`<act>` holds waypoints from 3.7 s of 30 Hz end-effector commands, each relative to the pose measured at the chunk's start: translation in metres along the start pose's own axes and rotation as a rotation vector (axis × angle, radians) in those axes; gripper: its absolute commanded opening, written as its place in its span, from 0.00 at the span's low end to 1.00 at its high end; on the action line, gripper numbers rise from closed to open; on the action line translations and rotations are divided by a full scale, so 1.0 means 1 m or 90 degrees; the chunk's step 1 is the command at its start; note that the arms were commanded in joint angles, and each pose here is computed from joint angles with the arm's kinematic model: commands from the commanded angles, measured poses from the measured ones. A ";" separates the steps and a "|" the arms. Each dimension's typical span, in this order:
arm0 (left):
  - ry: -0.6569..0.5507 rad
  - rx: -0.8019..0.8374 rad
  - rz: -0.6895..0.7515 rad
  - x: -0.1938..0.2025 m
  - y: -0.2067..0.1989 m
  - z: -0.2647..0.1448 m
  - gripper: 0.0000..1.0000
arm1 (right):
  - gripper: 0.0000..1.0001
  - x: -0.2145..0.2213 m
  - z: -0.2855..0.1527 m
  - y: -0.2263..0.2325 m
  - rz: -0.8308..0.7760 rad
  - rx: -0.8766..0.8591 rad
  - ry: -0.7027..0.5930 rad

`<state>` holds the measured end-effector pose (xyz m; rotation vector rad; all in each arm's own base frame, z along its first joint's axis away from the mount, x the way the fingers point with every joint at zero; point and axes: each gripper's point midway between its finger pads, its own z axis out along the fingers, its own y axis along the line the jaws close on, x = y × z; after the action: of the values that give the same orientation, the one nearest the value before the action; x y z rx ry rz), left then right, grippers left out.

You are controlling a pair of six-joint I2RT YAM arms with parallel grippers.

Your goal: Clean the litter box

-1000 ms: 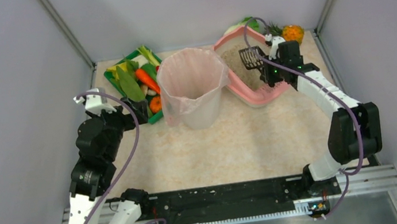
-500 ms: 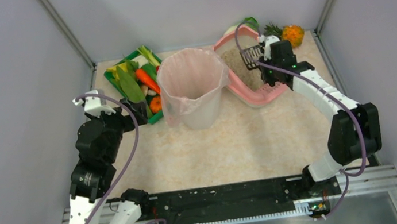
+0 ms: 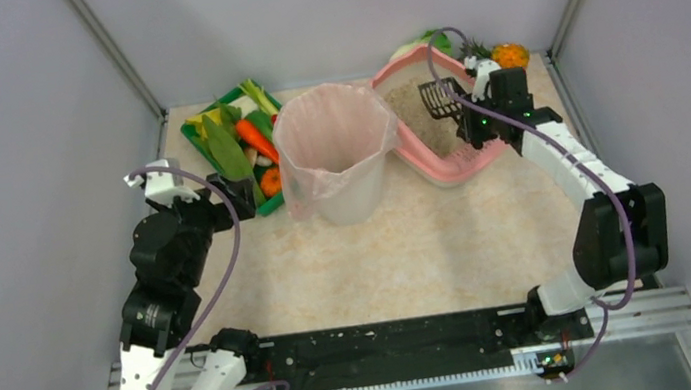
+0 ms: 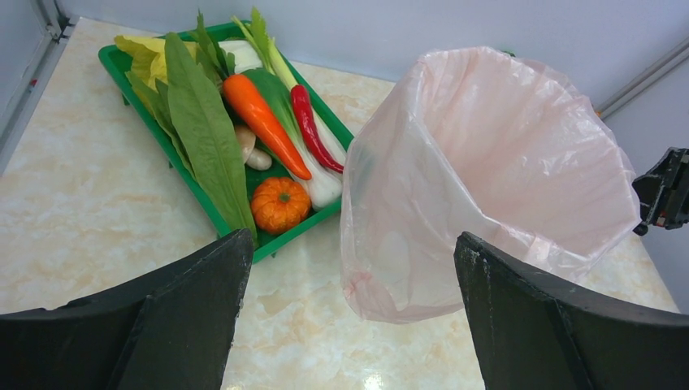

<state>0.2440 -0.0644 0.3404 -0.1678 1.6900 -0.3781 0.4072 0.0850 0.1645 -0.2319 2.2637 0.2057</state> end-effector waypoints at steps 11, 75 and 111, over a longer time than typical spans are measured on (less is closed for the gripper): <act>-0.023 0.002 -0.009 -0.007 0.000 -0.006 0.99 | 0.00 -0.018 -0.022 0.001 -0.112 0.051 -0.022; -0.039 0.014 -0.001 -0.012 -0.005 0.002 0.99 | 0.00 -0.090 -0.094 -0.001 -0.125 0.065 -0.118; -0.043 0.013 -0.015 -0.009 -0.002 -0.005 0.99 | 0.00 -0.135 -0.154 0.159 -0.655 0.207 -0.133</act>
<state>0.2399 -0.0625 0.3393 -0.1713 1.6680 -0.3819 0.3398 0.2295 0.3540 -1.0699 1.8012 -0.3633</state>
